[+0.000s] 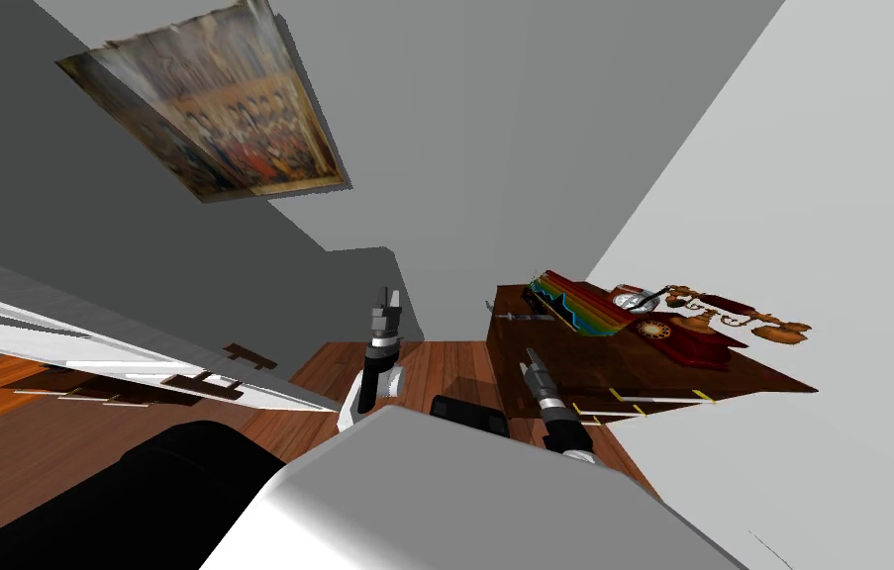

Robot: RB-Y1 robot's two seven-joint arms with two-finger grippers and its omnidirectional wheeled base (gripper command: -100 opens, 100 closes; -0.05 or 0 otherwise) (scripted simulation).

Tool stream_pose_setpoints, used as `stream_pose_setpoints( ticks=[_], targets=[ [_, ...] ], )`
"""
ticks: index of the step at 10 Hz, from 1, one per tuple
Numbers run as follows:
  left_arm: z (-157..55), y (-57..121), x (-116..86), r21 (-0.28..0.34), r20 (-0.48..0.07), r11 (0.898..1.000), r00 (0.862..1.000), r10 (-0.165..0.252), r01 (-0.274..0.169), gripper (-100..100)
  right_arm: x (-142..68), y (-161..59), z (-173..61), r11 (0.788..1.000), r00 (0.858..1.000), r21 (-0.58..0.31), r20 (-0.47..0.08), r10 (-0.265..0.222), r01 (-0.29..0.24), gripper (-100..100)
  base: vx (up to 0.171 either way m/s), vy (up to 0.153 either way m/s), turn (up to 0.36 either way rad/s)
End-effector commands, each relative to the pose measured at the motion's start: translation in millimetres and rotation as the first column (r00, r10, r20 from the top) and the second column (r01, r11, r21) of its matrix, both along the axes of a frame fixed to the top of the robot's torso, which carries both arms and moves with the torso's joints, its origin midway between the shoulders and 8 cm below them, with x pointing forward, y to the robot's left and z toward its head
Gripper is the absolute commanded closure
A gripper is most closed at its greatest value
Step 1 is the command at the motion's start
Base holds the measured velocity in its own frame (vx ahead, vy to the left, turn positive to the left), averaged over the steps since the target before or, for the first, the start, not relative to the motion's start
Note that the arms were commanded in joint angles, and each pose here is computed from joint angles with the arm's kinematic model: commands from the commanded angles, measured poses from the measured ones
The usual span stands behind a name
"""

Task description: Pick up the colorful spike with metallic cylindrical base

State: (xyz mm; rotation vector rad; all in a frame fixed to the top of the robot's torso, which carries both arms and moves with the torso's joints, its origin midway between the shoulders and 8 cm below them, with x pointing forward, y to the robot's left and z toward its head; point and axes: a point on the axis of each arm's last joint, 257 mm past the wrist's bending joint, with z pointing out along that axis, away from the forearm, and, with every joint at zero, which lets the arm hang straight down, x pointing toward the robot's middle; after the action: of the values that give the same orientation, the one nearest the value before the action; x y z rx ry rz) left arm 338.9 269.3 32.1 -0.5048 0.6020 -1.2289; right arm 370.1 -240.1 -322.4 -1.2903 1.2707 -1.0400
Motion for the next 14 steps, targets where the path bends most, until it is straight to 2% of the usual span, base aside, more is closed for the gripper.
stream_pose_setpoints(
  ticks=[1, 5, 6, 9, 14],
  targets=[
    [0, 0.0, 0, 0.0, 0.0, 1.0, 1.0, 0.0, 0.0, 0, -4, 13, 0, 0.999, 1.0, 0.039, -0.006, 0.008, -0.008, -100, -0.192, 0.033, -0.041],
    [0, 0.0, 0, 0.0, 0.0, 1.0, 1.0, 0.0, 0.0, 0, -14, 41, -1, 0.994, 0.998, 0.101, -0.029, 0.047, -0.044, -100, -0.186, 0.003, -0.035],
    [0, 0.0, 0, 0.0, 0.0, 1.0, 1.0, 0.0, 0.0, 0, -10, 25, 0, 0.996, 0.998, 0.079, -0.036, 0.045, -0.042, -100, 0.026, 0.036, 0.004],
    [0, 0.1, 0, 0.0, 0.0, 1.0, 1.0, 0.0, 0.0, 0, -2, 8, 5, 0.998, 0.999, 0.052, -0.027, 0.034, -0.033, -100, 0.21, 0.033, 0.014],
    [0, 0.1, 0, 0.0, 0.0, 1.0, 1.0, 0.0, 0.0, 0, 22, -40, 29, 1.0, 1.0, -0.031, 0.019, -0.002, 0.003, -100, 0.238, 0.026, 0.008]
  ],
)
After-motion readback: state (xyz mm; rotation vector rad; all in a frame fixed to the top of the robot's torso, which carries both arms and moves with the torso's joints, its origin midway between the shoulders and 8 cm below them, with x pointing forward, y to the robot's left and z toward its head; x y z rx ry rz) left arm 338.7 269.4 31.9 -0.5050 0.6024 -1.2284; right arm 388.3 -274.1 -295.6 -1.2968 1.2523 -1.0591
